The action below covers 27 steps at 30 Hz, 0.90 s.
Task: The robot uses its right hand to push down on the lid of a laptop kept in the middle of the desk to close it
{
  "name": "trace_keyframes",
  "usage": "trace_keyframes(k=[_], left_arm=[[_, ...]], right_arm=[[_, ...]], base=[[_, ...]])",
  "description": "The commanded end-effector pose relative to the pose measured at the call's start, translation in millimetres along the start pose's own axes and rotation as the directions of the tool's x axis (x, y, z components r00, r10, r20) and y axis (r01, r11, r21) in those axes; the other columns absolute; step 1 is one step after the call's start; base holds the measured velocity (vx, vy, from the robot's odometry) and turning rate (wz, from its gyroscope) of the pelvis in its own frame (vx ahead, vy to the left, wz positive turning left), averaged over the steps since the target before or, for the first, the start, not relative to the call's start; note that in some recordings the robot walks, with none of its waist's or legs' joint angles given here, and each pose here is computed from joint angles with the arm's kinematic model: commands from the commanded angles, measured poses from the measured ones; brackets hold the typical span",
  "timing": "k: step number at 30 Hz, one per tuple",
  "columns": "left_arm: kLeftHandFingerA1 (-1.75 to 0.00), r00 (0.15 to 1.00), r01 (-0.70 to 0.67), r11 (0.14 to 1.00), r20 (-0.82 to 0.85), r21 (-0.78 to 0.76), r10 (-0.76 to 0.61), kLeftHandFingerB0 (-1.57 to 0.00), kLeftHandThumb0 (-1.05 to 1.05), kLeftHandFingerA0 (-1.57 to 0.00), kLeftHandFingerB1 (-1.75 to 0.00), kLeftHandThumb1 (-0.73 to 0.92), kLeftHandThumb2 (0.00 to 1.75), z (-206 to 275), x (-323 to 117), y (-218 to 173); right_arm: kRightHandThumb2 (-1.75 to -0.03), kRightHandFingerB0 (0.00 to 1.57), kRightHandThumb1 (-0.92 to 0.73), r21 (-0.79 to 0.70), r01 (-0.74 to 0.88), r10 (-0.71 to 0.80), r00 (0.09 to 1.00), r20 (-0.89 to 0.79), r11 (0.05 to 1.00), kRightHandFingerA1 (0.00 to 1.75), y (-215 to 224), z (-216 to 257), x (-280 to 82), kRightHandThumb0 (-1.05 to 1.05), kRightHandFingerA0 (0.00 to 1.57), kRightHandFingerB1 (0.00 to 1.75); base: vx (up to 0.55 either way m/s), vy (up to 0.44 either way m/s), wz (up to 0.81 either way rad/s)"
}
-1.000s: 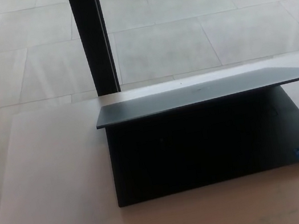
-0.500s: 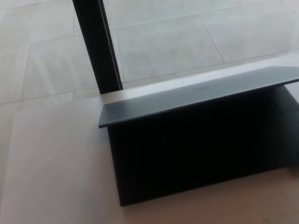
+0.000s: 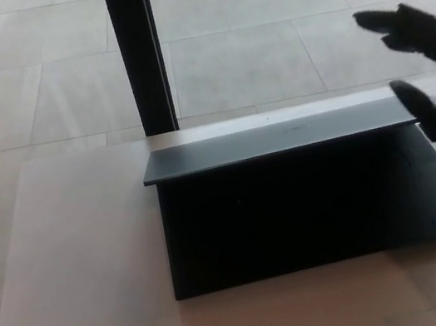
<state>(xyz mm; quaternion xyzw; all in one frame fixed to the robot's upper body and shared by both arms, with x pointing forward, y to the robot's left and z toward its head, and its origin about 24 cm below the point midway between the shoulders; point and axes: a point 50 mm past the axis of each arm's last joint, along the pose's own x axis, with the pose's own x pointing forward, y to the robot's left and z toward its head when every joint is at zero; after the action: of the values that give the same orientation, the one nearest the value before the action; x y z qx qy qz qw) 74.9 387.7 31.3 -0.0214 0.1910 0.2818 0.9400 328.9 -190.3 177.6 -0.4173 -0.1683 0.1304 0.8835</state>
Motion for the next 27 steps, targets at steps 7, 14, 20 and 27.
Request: trace_keyframes(k=[7,14,20,27], left_arm=[[-0.60,0.999,0.014,0.999,-0.044,-0.030,-0.015,-0.33,-0.97,-0.43,-0.51,0.89,0.67,1,2,1],[-0.61,0.999,0.015,1.000,-0.045,-0.002,-0.016,-0.38,-0.97,-0.47,-0.52,0.91,0.67,1,2,-1],[-0.62,0.999,0.016,1.000,-0.040,-0.017,-0.017,-0.36,-0.97,-0.46,-0.53,0.91,0.67,1,2,-2],[-0.65,0.999,0.023,1.000,-0.039,-0.006,-0.023,-0.35,-0.94,-0.42,-0.59,0.66,1.10,2,1,-2]], right_arm=[[-0.72,0.22,-0.92,-0.549,-0.443,0.451,0.883,-0.130,0.708,0.54,83,-30,-13,-0.89,0.19,0.34],[-0.69,0.26,-0.92,-0.600,-0.517,0.494,0.841,-0.221,0.611,0.61,99,-54,-26,-0.93,0.20,0.40],[-0.75,0.24,-0.92,-0.583,-0.582,0.511,0.803,-0.305,0.567,0.62,109,-77,-44,-0.97,0.23,0.41],[-0.69,0.27,-0.92,-0.475,-0.659,0.553,0.750,-0.362,0.583,0.58,135,-97,-77,-0.91,0.25,0.39]], base=[[0.00,0.000,0.00],[0.00,0.000,0.00],[0.00,0.000,0.00],[0.00,0.000,0.00]])
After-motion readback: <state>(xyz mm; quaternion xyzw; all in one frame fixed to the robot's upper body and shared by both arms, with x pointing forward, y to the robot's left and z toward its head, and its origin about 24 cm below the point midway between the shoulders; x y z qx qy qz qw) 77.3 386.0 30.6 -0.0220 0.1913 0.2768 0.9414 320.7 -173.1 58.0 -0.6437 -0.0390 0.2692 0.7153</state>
